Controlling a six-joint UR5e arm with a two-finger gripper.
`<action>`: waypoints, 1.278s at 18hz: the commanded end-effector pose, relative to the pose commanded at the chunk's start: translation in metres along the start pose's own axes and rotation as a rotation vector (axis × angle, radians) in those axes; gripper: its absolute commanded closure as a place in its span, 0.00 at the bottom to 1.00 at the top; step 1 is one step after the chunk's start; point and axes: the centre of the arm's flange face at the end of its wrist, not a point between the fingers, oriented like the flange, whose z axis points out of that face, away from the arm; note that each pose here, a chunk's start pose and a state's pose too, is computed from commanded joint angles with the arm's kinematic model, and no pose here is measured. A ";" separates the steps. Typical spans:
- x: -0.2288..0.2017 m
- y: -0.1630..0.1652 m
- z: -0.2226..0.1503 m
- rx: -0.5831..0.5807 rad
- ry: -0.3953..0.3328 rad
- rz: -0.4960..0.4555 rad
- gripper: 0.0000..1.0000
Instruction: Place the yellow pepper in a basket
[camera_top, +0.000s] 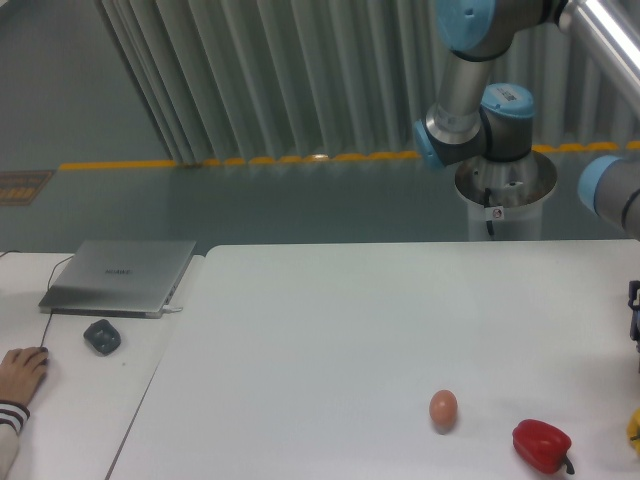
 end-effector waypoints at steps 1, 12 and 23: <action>-0.001 0.000 -0.001 0.003 -0.002 -0.018 0.00; -0.002 -0.004 0.025 0.004 0.023 -0.143 0.00; 0.008 -0.006 0.043 -0.001 0.065 -0.191 0.54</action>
